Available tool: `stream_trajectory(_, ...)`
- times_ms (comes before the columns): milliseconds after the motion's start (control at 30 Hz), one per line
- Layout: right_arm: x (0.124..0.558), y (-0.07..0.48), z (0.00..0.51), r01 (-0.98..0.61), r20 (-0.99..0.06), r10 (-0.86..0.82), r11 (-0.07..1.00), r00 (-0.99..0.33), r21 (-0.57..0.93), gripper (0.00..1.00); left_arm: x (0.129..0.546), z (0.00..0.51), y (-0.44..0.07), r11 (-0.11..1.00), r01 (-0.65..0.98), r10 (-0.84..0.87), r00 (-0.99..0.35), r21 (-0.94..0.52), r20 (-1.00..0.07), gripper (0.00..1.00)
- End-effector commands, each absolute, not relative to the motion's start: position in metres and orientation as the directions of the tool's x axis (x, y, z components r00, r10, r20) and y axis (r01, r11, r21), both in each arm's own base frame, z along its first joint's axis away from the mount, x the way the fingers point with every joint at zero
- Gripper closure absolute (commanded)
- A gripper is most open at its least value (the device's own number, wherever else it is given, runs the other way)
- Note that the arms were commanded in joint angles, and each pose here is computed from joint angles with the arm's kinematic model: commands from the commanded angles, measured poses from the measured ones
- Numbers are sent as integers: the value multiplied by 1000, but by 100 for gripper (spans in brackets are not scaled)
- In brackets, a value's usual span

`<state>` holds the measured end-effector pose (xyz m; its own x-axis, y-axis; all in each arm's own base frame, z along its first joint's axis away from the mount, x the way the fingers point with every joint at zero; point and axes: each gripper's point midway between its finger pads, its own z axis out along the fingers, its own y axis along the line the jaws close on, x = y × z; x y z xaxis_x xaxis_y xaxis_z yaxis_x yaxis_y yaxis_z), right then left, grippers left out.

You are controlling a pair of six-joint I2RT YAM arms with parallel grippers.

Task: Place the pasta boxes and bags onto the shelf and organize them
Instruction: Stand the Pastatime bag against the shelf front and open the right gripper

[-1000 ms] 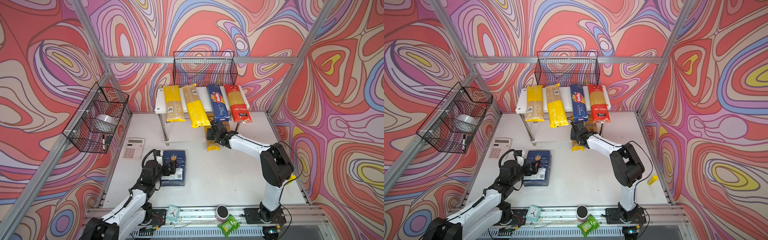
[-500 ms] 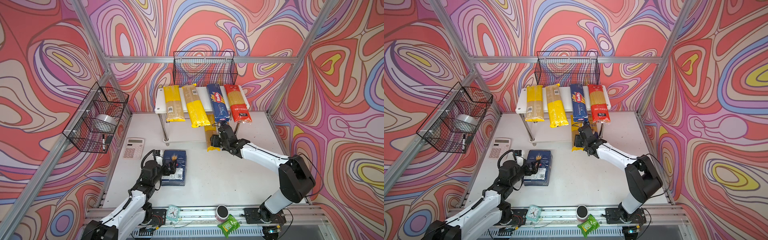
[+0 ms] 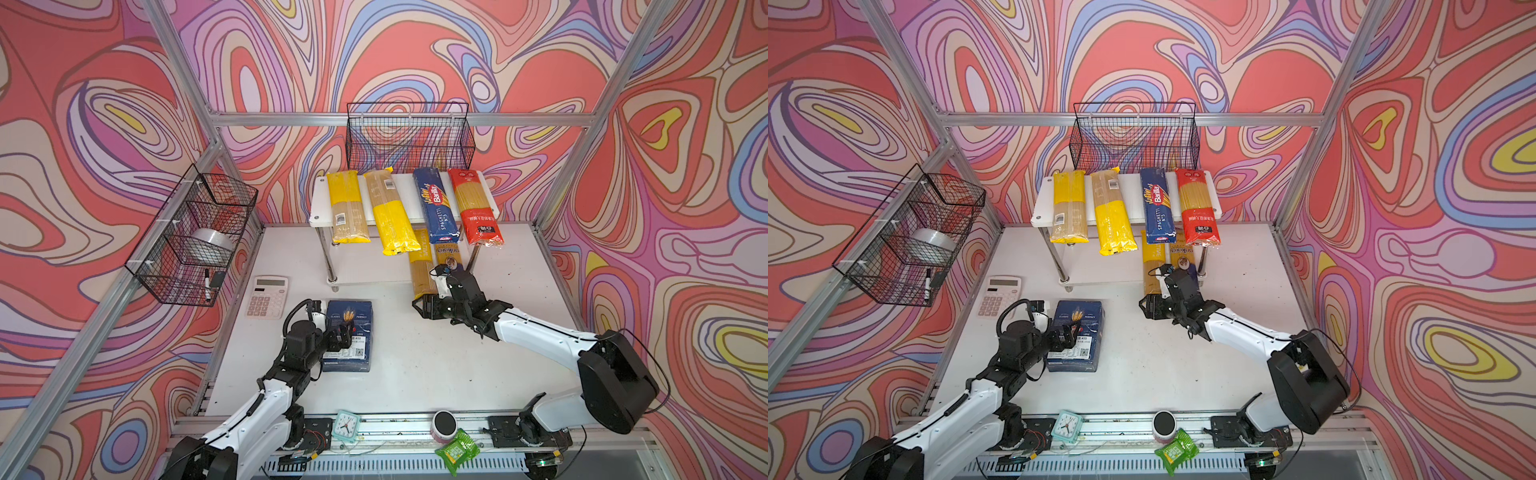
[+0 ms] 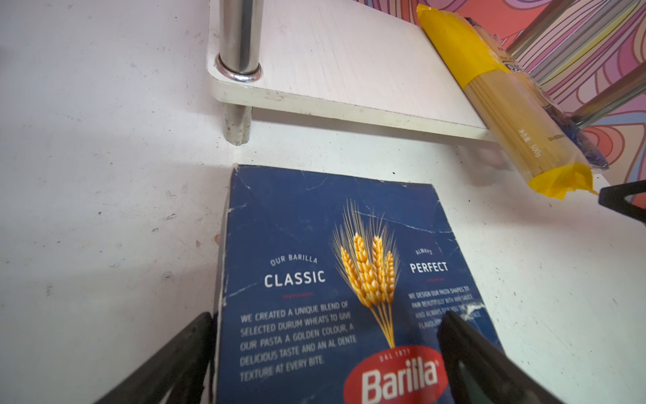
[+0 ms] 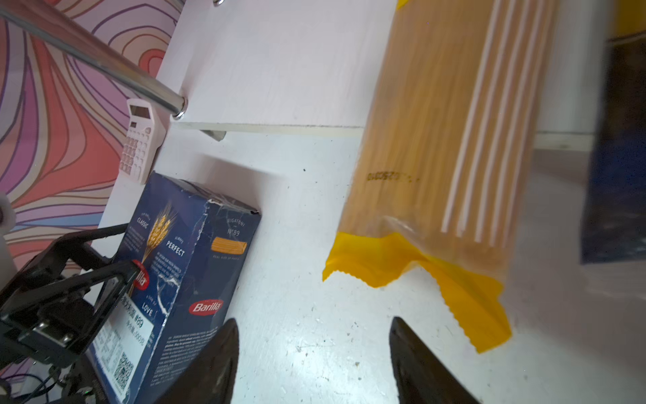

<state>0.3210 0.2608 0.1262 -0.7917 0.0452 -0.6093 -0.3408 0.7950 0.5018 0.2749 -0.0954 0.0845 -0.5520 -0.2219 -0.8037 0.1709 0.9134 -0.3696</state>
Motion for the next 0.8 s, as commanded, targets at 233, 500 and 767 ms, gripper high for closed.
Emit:
stream_trajectory(233,329,287,117,-399,-606,33,724,-795,562,30,277,92,-101,904,205,-218,-537,-376,-815,0)
stream_trajectory(500,347,295,111,-385,-612,53,734,-789,559,29,277,91,-102,902,209,-214,-542,-377,-813,0)
stream_trajectory(767,365,298,105,-380,-632,44,767,-774,518,28,278,91,-101,904,205,-215,-543,-376,-812,0)
